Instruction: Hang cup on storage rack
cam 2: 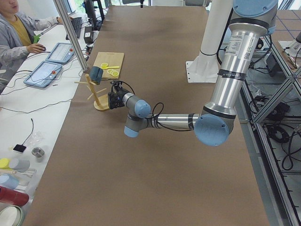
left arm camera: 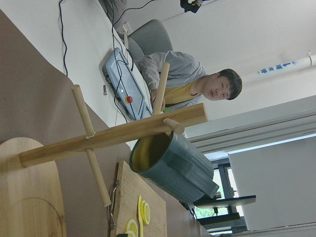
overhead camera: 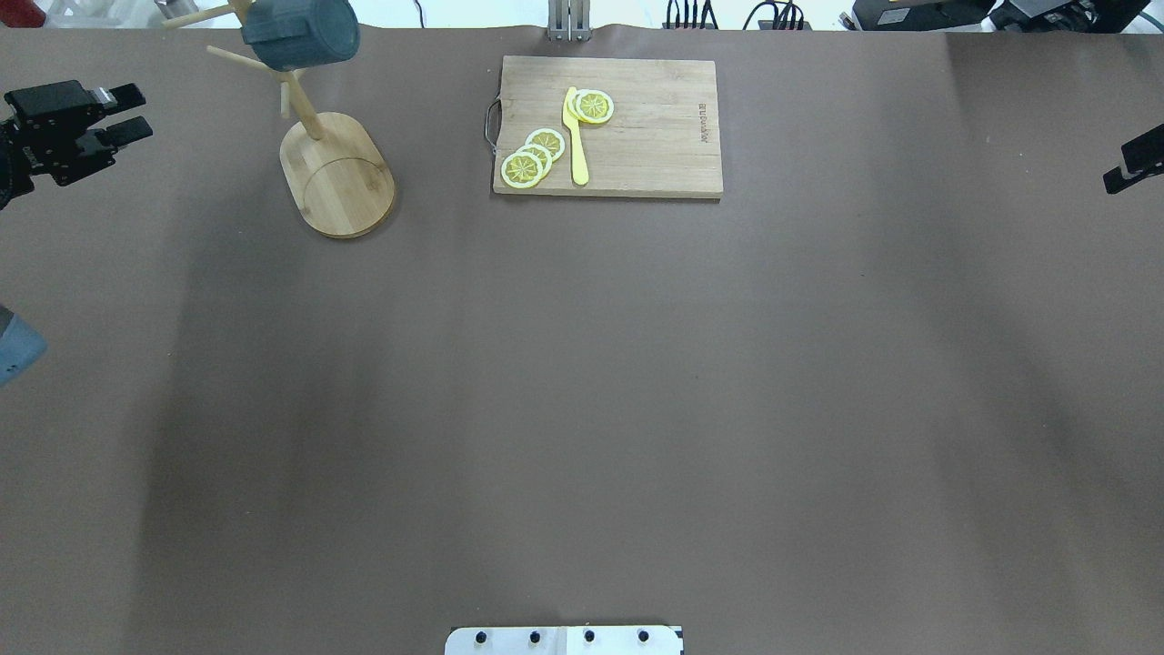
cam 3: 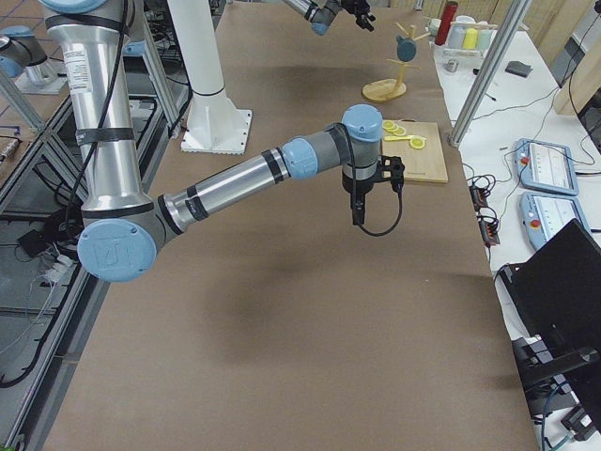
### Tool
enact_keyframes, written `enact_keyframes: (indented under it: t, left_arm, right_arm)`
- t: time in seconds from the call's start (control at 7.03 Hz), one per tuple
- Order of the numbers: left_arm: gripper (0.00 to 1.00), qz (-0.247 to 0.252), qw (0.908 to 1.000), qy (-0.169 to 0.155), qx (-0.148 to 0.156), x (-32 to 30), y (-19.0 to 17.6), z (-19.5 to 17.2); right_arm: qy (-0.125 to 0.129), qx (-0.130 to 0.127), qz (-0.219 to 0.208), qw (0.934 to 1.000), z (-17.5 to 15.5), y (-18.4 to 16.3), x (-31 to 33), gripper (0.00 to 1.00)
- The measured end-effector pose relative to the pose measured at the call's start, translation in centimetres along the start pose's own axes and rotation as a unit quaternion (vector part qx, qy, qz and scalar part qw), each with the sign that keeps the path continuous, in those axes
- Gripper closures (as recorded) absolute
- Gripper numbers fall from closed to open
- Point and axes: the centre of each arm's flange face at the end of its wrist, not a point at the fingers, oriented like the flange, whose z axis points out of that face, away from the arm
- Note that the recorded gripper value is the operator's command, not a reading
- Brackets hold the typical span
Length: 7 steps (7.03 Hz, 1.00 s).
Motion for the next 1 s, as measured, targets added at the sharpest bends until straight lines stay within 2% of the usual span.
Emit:
enact_keyframes:
  t: [0.28, 0.43, 0.71, 1.0]
  left_arm:
    - [0.31, 0.114, 0.9929, -0.035, 0.007, -1.8, -0.4, -1.6]
    - [0.31, 0.174, 0.9825, -0.063, 0.016, -2.6, -1.4, -2.6]
    - [0.31, 0.278, 0.9504, -0.132, 0.044, -3.1, -6.0, -4.8]
    - [0.30, 0.330, 0.9166, -0.217, 0.062, -2.3, -10.2, -7.8]
  right_arm:
    - [0.001, 0.002, -0.006, 1.0000, -0.1, -0.1, 0.5, 0.00]
    - [0.005, 0.005, -0.016, 0.9998, -0.4, -0.2, 1.4, 0.00]
    - [0.015, 0.009, -0.035, 0.9992, -0.9, -0.5, 4.3, 0.00]
    - [0.021, 0.005, -0.045, 0.9987, -0.6, -0.5, 6.7, 0.00]
